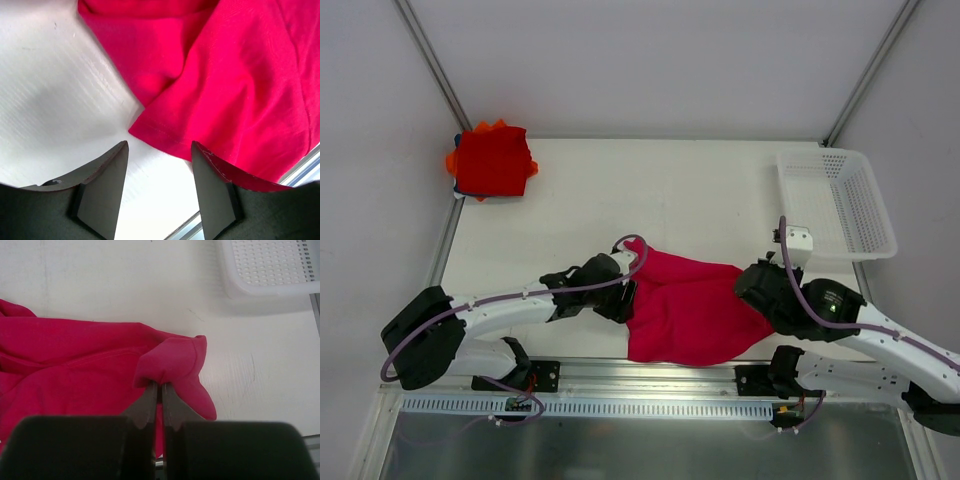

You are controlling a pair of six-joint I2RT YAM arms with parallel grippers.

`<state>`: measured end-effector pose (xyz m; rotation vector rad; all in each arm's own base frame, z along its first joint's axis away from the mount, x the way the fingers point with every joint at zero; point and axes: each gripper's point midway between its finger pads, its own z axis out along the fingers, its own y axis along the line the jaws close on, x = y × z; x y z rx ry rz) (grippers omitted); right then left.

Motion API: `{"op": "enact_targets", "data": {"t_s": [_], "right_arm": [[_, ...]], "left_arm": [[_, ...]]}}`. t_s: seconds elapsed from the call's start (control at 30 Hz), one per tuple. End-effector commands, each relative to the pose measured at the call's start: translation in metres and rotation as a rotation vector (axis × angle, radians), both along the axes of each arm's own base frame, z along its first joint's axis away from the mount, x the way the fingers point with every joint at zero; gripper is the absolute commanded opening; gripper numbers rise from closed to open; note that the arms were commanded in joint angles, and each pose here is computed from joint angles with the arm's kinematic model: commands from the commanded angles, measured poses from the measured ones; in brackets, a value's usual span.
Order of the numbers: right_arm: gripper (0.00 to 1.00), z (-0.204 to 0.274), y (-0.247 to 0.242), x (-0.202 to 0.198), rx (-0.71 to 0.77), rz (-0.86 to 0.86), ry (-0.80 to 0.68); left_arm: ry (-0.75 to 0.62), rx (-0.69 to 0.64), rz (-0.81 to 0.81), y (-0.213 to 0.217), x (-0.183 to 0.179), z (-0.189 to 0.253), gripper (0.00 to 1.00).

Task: Fold and stack the t-shirts
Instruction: Flatten the tshirt out

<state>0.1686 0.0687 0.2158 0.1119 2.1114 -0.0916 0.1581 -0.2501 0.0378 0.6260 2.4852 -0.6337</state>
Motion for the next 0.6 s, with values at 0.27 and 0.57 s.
{"op": "enact_targets", "data": {"t_s": [0.27, 0.57], "right_arm": [[0.01, 0.0, 0.001, 0.002, 0.017, -0.021, -0.008], [0.0, -0.001, 0.001, 0.001, 0.017, -0.02, -0.003]], "left_arm": [[0.058, 0.047, 0.007, 0.008, -0.009, -0.019, 0.52], [0.06, 0.057, 0.004, 0.004, -0.006, -0.025, 0.51]]}}
